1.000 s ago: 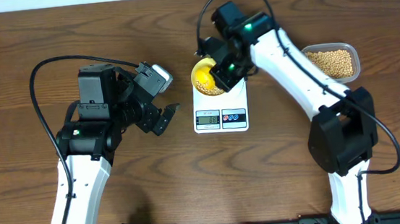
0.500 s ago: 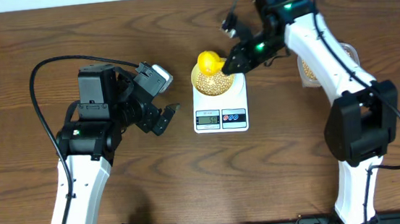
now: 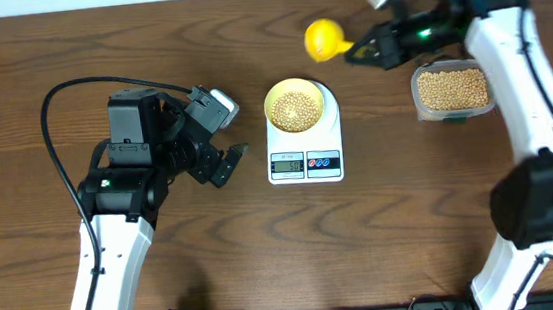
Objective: Scoop item into bowl and weigh 50g on scale
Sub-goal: 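Lift the scoop out of the bowl and carry it to the tub, then tip the scoop with the right gripper to empty it into the tub, then lower the scoop into the tub and open the right gripper, then raise the open right gripper away from the tub and hold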
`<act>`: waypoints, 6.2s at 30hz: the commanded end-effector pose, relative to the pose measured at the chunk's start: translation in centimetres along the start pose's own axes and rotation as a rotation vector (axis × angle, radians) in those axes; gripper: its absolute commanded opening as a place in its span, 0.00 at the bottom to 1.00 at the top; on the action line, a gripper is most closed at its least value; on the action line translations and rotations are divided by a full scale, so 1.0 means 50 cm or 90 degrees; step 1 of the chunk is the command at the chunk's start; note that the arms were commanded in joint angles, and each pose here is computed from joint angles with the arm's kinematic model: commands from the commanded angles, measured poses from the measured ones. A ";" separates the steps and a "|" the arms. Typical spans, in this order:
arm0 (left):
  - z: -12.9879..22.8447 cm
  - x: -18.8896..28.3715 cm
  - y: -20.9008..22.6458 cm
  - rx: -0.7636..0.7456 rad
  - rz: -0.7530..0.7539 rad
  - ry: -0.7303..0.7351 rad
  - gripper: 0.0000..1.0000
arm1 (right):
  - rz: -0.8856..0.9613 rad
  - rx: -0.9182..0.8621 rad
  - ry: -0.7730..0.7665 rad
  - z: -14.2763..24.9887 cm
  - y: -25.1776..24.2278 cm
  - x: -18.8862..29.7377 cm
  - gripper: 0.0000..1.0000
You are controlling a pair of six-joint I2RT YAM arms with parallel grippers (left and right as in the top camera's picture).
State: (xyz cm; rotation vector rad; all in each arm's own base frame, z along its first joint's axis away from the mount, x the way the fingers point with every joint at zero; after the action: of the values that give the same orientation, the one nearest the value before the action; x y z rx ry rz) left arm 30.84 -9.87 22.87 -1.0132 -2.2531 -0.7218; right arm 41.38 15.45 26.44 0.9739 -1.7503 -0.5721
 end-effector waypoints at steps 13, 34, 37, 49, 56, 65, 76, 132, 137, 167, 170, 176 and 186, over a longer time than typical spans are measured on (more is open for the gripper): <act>0.008 -0.001 0.000 0.011 -0.004 0.005 0.97 | 0.103 -0.067 -0.163 0.013 -0.030 0.267 0.01; 0.008 -0.001 0.000 0.011 -0.004 0.005 0.97 | 0.535 -0.255 -0.017 0.123 -0.260 0.306 0.01; 0.008 -0.001 0.000 0.011 -0.004 0.005 0.97 | 0.592 -0.265 0.030 0.131 -0.293 0.279 0.01; 0.008 -0.001 0.000 0.011 -0.004 0.005 0.97 | 0.891 -0.215 0.128 0.137 -0.336 0.230 0.01; 0.008 -0.001 0.000 0.011 -0.004 0.005 0.97 | 0.864 -0.265 0.110 0.147 -0.323 0.209 0.01; 0.008 -0.001 0.000 0.011 -0.004 0.005 0.97 | 0.537 -0.426 -0.004 0.102 -0.308 0.131 0.01; 0.008 -0.001 0.000 0.011 -0.004 0.005 0.97 | 0.435 -0.620 -0.095 0.099 -0.342 0.200 0.01; 0.008 -0.001 0.000 0.011 -0.004 0.005 0.97 | 0.402 -0.336 -0.282 -0.030 -0.253 0.262 0.86; 0.008 -0.001 0.000 0.011 -0.004 0.005 0.97 | 0.403 -0.129 -0.309 -0.106 -0.217 0.244 0.99; 0.008 -0.001 0.000 0.011 -0.004 0.006 0.97 | 0.438 -0.058 -0.338 -0.137 -0.216 0.257 0.99; 0.008 -0.001 0.000 0.011 -0.004 0.005 0.97 | 0.438 -0.058 -0.337 -0.137 -0.216 0.257 0.99; 0.008 -0.001 0.000 0.011 -0.004 0.005 0.97 | 0.438 -0.058 -0.337 -0.137 -0.216 0.257 0.99; 0.008 -0.001 0.000 0.011 -0.004 0.005 0.97 | 0.438 -0.058 -0.337 -0.137 -0.216 0.257 0.99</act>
State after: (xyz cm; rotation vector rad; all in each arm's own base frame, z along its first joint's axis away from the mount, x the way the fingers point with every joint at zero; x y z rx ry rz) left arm 30.84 -9.87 22.88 -1.0127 -2.2534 -0.7222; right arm 49.37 -0.68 27.19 0.1024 -2.3197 -0.4878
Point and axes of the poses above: each gripper's point midway between its finger pads, its own x axis back along the fingers, its own y axis along the line the jaws close on, z = x × y, the point moved 2 cm from there along x, back along the fingers, and after that the axes turned 12 degrees about -x, right-handed, at the moved point
